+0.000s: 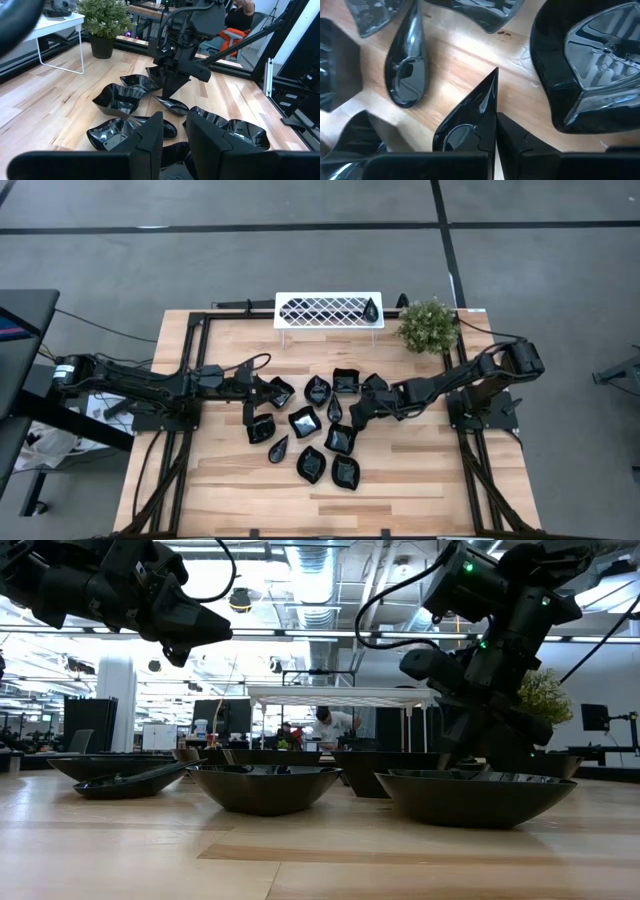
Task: Pick & Place Mini shaped plates
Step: Stack the drop shaped plate on top of the drop shaped plate on the shelf
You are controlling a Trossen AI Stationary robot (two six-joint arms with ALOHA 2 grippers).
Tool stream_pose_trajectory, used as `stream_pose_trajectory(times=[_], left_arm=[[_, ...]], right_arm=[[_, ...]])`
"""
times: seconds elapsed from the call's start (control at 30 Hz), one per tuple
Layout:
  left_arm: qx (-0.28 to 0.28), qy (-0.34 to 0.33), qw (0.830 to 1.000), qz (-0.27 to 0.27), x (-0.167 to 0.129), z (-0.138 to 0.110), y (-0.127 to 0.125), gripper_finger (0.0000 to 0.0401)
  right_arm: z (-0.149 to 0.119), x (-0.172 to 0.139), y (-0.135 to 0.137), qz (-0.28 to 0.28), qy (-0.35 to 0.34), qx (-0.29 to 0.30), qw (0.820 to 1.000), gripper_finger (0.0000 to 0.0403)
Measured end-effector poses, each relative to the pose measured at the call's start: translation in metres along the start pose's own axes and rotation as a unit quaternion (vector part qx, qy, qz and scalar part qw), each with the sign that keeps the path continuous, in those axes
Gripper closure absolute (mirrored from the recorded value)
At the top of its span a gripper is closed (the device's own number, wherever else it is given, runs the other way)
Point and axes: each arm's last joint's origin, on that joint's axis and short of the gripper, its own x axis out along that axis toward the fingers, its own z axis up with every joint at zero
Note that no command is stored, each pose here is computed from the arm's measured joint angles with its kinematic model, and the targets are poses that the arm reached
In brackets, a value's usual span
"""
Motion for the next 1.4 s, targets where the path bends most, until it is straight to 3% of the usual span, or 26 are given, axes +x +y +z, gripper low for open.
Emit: stream_pose_trajectory(times=[0.33, 0.8, 1.17, 1.4], left_arm=[[0.000, 0.000, 1.000, 0.000, 0.000, 0.000, 0.000, 0.0313], [0.000, 0.000, 1.000, 0.000, 0.000, 0.000, 0.000, 0.0313], [0.000, 0.000, 1.000, 0.000, 0.000, 0.000, 0.000, 0.0313], [0.000, -0.001, 1.000, 0.000, 0.000, 0.000, 0.000, 0.0313]], right_arm=[[0.008, -0.024, 0.003, 0.034, -0.027, -0.028, 0.999, 0.0401], [0.037, -0.061, -0.014, 0.028, -0.076, -0.065, 0.995, 0.0402], [0.088, -0.084, -0.035, 0.024, -0.176, -0.126, 0.976, 0.0402], [0.130, -0.119, -0.030, 0.017, -0.255, -0.170, 0.952, 0.0402]])
